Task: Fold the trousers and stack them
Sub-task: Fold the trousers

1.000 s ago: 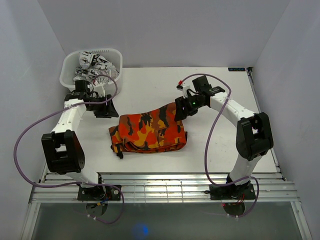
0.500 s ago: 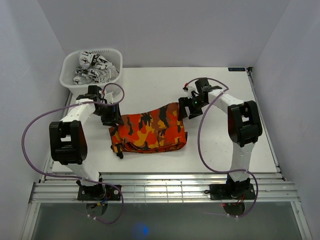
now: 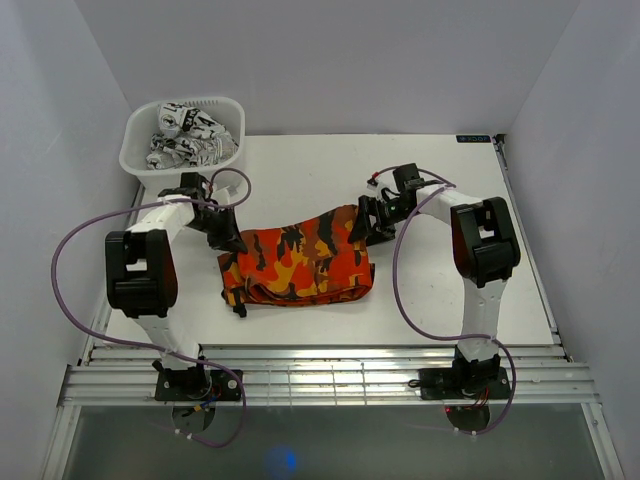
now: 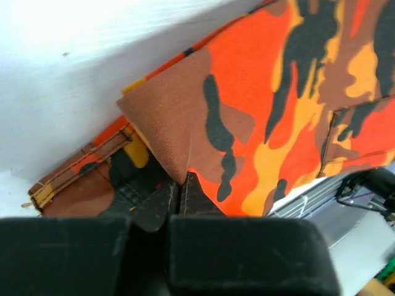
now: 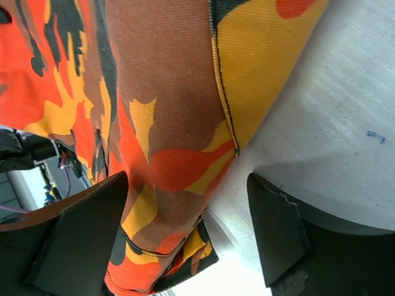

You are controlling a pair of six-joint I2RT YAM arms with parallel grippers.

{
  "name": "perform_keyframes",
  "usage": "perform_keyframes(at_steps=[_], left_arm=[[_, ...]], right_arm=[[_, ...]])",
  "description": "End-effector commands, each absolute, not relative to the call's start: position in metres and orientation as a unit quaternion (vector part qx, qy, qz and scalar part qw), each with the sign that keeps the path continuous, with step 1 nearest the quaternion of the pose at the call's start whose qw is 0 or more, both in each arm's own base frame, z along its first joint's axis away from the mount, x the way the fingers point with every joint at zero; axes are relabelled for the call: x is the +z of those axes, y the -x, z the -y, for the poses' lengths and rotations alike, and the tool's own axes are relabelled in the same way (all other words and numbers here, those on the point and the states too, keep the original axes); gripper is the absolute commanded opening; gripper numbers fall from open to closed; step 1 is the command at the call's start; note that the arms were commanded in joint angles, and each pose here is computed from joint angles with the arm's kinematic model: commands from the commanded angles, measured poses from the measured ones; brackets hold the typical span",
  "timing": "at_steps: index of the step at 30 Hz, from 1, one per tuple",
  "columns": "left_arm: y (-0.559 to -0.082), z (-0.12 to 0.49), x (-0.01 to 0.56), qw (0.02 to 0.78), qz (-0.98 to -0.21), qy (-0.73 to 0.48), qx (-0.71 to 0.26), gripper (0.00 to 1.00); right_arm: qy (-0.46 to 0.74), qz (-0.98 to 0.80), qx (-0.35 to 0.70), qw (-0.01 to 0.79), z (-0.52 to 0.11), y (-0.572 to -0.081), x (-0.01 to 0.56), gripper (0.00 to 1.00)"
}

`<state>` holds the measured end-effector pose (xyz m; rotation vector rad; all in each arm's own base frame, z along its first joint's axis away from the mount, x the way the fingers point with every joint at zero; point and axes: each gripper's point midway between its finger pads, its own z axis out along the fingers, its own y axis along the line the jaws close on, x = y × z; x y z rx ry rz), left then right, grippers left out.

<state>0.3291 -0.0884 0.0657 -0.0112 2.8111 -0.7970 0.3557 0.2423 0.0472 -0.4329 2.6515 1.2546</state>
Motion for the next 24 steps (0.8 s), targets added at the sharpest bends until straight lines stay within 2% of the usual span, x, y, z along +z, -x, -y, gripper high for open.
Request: perform_keyframes(at_steps=[1, 6, 10, 19, 21, 24], left_arm=[[-0.334, 0.103, 0.119, 0.165, -0.932, -0.039, -0.32, 0.0], [-0.312, 0.102, 0.163, 0.221, -0.919, -0.091, -0.314, 0.0], [-0.291, 0.086, 0.157, 0.207, -0.93, -0.091, -0.289, 0.0], [-0.283, 0.054, 0.06, 0.118, -0.96, -0.033, -0.25, 0.01], [-0.28, 0.051, 0.038, 0.085, -0.965, -0.015, -0.248, 0.04], [-0.284, 0.036, 0.024, 0.085, -0.971, 0.003, -0.226, 0.14]], right_arm=[[0.146, -0.884, 0.434, 0.095, -0.246, -0.354, 0.054, 0.85], [0.151, -0.888, 0.42, 0.111, -0.24, -0.353, 0.06, 0.88], [0.158, -0.894, 0.402, 0.123, -0.235, -0.355, 0.061, 0.91], [0.177, -0.894, 0.39, 0.13, -0.23, -0.356, 0.063, 0.88], [0.183, -0.894, 0.389, 0.13, -0.23, -0.356, 0.066, 0.87], [0.206, -0.887, 0.384, 0.151, -0.229, -0.359, 0.078, 0.78]])
